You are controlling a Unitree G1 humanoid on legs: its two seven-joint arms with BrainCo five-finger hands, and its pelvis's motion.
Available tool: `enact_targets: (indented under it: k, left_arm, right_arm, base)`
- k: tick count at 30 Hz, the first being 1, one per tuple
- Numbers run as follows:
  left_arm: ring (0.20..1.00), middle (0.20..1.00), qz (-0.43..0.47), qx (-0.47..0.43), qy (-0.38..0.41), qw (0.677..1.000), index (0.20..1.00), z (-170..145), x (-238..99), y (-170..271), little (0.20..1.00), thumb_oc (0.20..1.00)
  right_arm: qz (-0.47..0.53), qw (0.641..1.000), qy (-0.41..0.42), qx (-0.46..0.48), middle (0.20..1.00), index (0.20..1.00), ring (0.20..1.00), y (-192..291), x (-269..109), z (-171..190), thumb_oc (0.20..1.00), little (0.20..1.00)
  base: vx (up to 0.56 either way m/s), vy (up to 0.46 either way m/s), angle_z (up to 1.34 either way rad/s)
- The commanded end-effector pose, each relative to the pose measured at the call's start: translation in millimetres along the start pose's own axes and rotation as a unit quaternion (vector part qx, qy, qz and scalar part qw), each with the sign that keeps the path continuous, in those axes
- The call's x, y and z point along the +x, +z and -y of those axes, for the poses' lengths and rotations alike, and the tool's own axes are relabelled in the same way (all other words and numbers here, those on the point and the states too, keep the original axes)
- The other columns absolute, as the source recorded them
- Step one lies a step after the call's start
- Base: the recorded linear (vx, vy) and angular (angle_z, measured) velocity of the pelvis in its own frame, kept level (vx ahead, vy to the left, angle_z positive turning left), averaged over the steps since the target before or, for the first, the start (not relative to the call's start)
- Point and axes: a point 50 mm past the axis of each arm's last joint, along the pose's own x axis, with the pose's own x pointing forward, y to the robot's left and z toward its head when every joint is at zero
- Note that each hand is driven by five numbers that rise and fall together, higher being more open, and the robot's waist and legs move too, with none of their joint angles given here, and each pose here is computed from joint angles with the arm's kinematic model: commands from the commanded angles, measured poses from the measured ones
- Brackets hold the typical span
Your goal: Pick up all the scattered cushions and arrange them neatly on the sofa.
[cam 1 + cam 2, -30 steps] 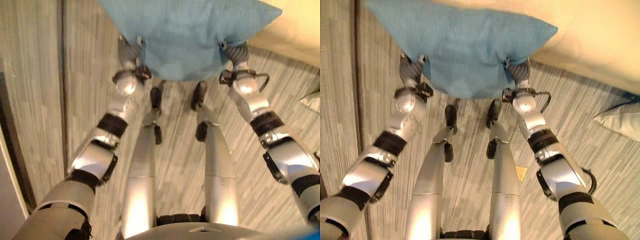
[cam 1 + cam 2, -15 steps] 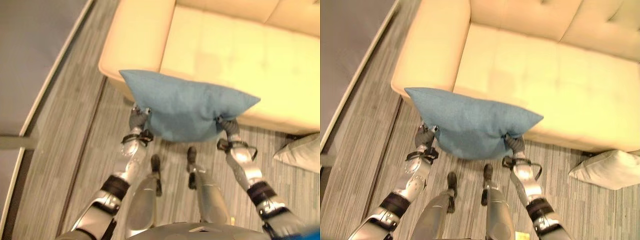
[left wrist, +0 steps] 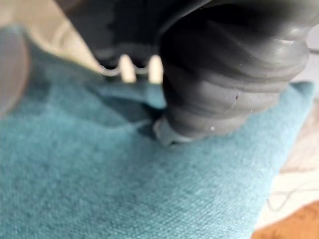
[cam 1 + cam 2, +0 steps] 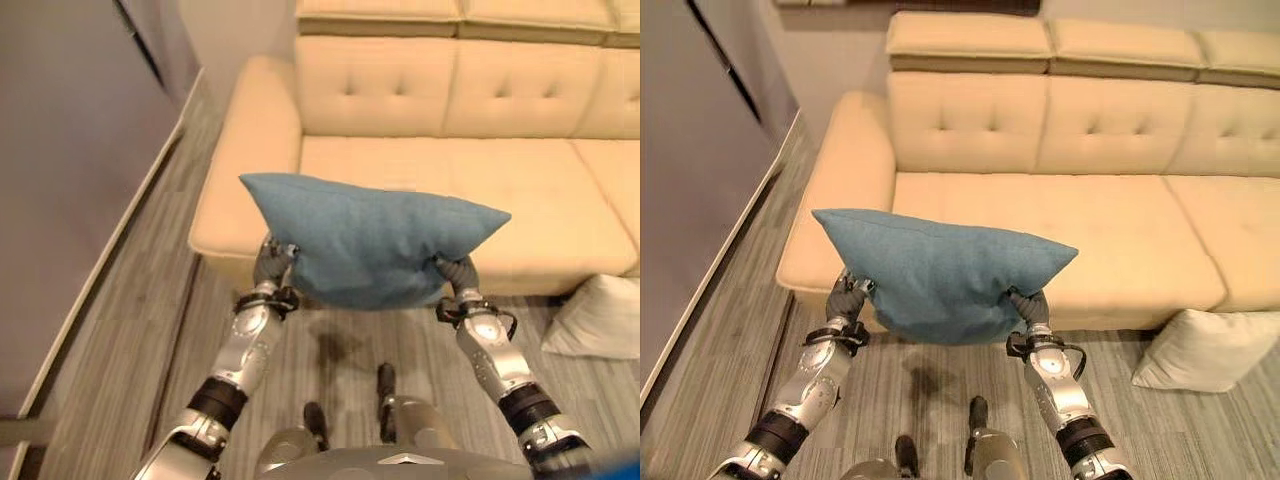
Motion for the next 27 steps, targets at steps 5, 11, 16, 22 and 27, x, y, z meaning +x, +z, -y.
enact_targets:
  k: [5, 11, 16, 22, 27]
  left_arm:
    - [0.200, 0.200, 0.018, -0.052, -0.136, 0.989, 0.200, 63, 4, 4, 0.200, 0.200]
    - [0.200, 0.200, -0.006, -0.086, -0.128, 0.988, 0.200, 62, -2, -8, 0.200, 0.200]
    - [0.200, 0.200, -0.012, -0.086, -0.120, 0.989, 0.200, 60, -4, -11, 0.200, 0.200]
    - [0.200, 0.200, -0.006, -0.088, -0.106, 0.990, 0.200, 52, -4, -8, 0.200, 0.200]
    - [0.200, 0.200, 0.006, -0.074, -0.104, 0.992, 0.200, 45, -4, -1, 0.200, 0.200]
  right_arm:
    - [0.113, 0.992, 0.050, 0.026, 0.200, 0.200, 0.200, 45, 3, -19, 0.200, 0.200]
    - [0.106, 0.993, 0.052, 0.022, 0.200, 0.200, 0.200, 43, 4, -15, 0.200, 0.200]
    - [0.103, 0.993, 0.053, 0.015, 0.200, 0.200, 0.200, 41, 4, -18, 0.200, 0.200]
    - [0.103, 0.993, 0.057, 0.021, 0.200, 0.200, 0.200, 41, 4, -23, 0.200, 0.200]
    - [0.107, 0.992, 0.065, 0.022, 0.200, 0.200, 0.200, 43, 5, -28, 0.200, 0.200]
  base:
    - [0.13, -0.239, 0.22]
    - [0.14, -0.166, -0.01]
    - [0.19, -0.006, -0.27]
    - [0.23, 0.073, -0.37]
    - [0.25, 0.185, -0.47]
